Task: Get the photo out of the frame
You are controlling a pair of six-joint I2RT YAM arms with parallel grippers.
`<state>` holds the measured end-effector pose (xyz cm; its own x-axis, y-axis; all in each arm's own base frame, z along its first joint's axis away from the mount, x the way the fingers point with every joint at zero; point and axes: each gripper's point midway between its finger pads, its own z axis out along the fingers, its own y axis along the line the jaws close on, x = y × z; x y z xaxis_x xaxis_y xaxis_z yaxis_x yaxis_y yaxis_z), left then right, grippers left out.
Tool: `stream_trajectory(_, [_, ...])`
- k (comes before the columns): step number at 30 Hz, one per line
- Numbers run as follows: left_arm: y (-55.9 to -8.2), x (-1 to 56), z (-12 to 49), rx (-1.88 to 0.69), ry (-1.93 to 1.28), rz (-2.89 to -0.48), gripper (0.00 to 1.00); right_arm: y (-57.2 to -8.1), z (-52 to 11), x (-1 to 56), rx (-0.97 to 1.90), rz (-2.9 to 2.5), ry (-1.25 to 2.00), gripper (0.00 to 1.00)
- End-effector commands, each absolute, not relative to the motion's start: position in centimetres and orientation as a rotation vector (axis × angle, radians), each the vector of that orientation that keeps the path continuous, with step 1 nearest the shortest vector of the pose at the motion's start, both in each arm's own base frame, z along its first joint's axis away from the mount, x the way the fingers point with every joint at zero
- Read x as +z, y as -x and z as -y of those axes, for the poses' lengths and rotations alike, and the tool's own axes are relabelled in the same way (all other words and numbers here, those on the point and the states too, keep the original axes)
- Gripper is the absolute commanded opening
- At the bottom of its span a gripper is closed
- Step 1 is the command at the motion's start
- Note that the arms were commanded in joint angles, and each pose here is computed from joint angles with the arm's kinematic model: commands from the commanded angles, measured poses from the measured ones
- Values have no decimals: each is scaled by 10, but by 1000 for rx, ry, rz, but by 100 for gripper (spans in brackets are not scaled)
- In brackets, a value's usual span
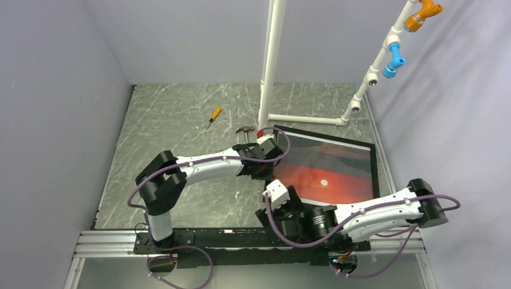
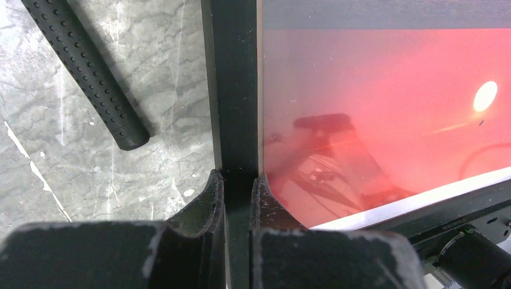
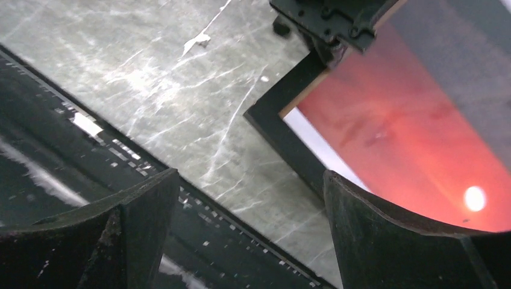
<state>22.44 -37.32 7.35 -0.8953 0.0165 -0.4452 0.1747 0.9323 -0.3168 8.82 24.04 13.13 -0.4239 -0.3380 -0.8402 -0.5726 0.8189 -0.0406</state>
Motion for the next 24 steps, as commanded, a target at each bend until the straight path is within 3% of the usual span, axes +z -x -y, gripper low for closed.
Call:
stream_trajectory(1, [-220,130,399,-751,-188,-2550,0,-108,-240,154,77,-1895,669,91])
stream_trajectory(14, [-219,137,386,-816,-235,-2535,0,-100,-281,109,-228,-1855,1113,91])
stream_trajectory(24, [-216,143,391,-863,-246,-2539,0,-121,-252,87,-653,-1749,1268,90])
